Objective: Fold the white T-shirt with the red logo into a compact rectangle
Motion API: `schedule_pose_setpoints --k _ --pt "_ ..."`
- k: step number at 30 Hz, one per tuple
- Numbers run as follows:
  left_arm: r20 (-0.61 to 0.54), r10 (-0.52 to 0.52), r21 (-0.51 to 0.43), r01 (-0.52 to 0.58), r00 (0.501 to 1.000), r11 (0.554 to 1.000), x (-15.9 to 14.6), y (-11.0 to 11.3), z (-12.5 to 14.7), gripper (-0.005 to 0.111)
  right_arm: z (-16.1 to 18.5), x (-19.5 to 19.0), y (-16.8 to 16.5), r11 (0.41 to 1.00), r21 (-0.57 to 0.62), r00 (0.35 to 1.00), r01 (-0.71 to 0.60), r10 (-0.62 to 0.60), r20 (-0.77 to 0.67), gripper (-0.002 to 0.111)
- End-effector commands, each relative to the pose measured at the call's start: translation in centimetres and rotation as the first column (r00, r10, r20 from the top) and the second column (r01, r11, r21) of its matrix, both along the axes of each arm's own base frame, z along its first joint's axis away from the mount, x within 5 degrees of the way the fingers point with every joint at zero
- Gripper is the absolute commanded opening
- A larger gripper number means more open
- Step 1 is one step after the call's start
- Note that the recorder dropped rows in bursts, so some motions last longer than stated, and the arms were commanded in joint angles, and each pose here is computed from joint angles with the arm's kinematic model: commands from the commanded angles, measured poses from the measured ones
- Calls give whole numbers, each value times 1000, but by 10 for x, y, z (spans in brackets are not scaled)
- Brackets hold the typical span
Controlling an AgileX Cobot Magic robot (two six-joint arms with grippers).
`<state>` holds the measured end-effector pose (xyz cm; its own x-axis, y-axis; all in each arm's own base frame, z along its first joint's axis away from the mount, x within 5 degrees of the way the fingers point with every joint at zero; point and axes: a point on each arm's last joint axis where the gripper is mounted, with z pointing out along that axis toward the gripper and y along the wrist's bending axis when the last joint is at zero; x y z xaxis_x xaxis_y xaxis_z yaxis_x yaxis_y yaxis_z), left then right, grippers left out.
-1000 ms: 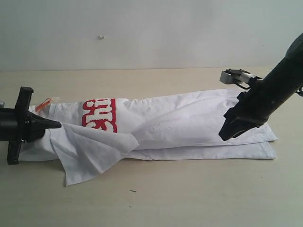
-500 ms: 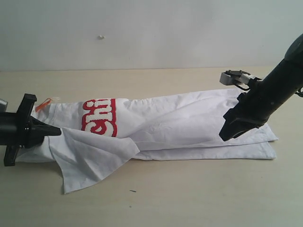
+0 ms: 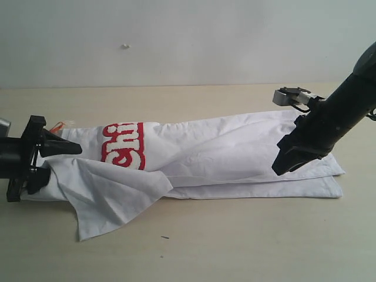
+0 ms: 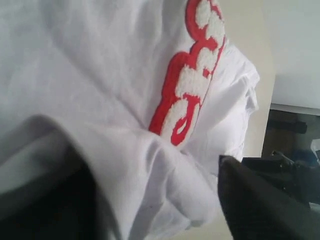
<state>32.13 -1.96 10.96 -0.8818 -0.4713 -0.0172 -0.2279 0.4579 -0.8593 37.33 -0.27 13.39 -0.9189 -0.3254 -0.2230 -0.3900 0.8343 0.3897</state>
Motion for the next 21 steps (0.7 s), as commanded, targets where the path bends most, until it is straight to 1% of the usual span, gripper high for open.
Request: schedule_pose_setpoints --k 1,3,5,10,14,16,17,21 --pt "26 -29 -39 30 999 999 0 -3 5 64 1 1 -2 1000 -3 1000 5 -5 6 41" --pt "29 -57 -54 59 998 997 -2 -5 6 64 1 1 -2 1000 -3 1000 5 -5 6 41" --pt "20 -112 -48 113 994 992 -6 -7 5 64 2 1 -2 1000 -1 1000 3 -3 3 41" --pt "-64 -238 4 239 969 971 -19 -7 -1 64 2 1 -2 1000 5 1000 6 -6 2 41" --pt "-99 -273 25 277 957 961 -24 -6 -4 62 3 1 0 999 29 1000 21 -21 0 41" --pt "-114 -280 26 284 953 958 -25 -5 -4 58 3 1 1 999 36 1000 25 -25 -1 41" --pt "-120 -286 26 291 951 956 -26 -5 -5 54 3 1 1 999 36 1000 22 -22 -2 41" --pt "-132 -345 17 350 929 937 -31 -6 -4 33 3 1 1 999 39 1000 23 -22 -4 41"
